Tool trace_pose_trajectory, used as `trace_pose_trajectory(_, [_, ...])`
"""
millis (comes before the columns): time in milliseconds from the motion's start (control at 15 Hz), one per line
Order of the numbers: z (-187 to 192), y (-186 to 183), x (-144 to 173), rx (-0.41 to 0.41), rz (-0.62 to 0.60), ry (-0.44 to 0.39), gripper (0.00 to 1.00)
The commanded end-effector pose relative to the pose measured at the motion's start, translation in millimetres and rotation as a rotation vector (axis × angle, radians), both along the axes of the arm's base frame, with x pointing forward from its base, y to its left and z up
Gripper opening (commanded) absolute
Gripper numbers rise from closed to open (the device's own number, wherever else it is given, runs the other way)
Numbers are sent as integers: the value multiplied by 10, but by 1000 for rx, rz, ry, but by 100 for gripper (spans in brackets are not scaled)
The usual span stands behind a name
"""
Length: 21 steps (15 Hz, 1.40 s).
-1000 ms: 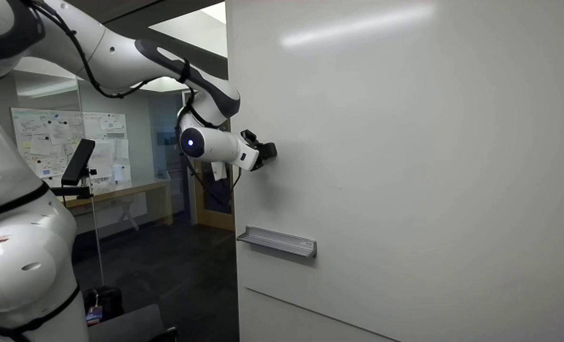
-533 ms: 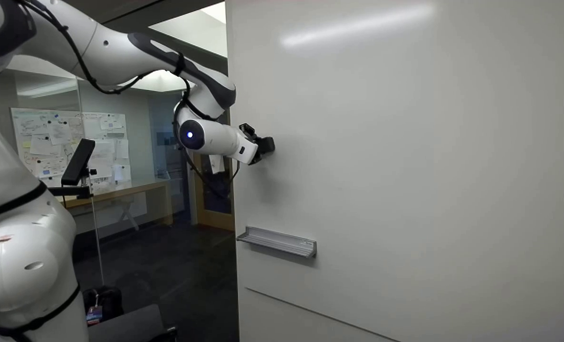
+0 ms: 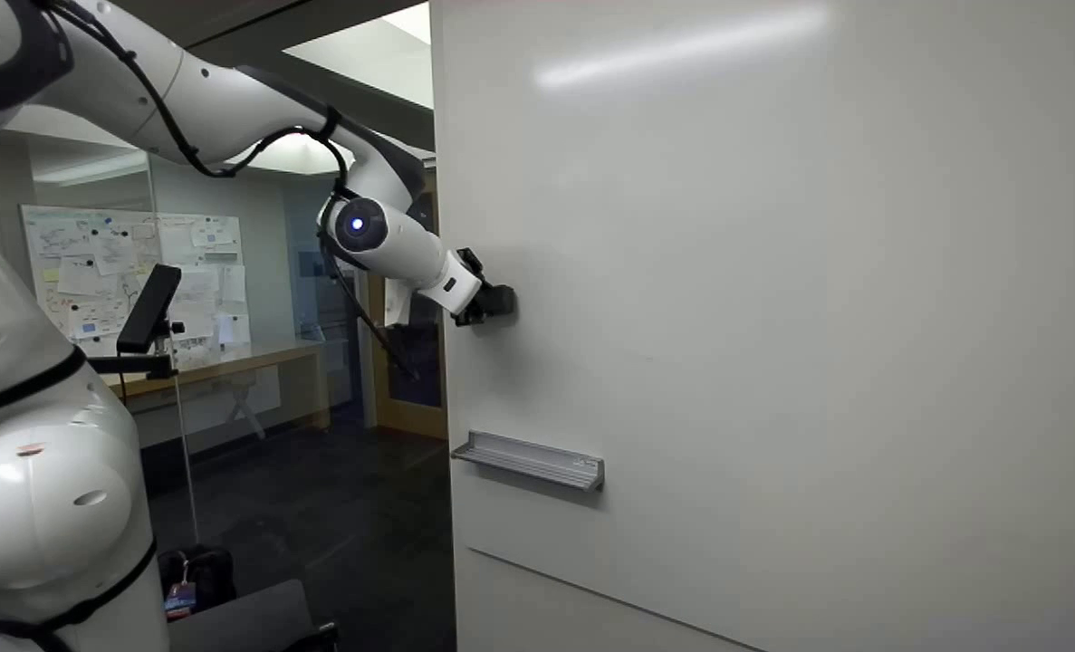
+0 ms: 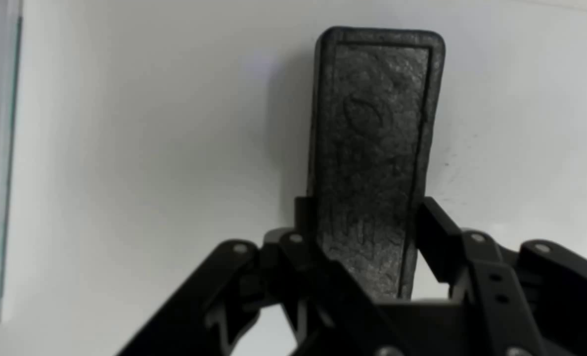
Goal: Use the duster to erase the board
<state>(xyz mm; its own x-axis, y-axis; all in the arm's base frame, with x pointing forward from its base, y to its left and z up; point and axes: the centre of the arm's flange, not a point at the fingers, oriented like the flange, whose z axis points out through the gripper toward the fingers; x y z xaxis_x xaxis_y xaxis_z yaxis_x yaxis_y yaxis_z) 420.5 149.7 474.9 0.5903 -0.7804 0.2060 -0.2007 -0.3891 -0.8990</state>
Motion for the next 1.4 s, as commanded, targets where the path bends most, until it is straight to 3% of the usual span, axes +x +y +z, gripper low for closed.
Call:
trace_pose_trajectory(0, [-33, -243, -65, -42, -90, 105, 29])
trace_pose_trajectory(467, [-444, -570, -141, -53, -169, 300, 29])
trace_pose_trajectory(667, [-668, -639, -128, -102, -204, 377, 29])
trace_pose_trajectory(933, [-935, -659, -54, -114, -205, 440, 29])
trace_pose_trajectory(1000, [-1080, -626, -84, -116, -183, 412, 54])
trace_pose_trajectory(1333, [-1135, -645, -58, -120, -189, 431, 54])
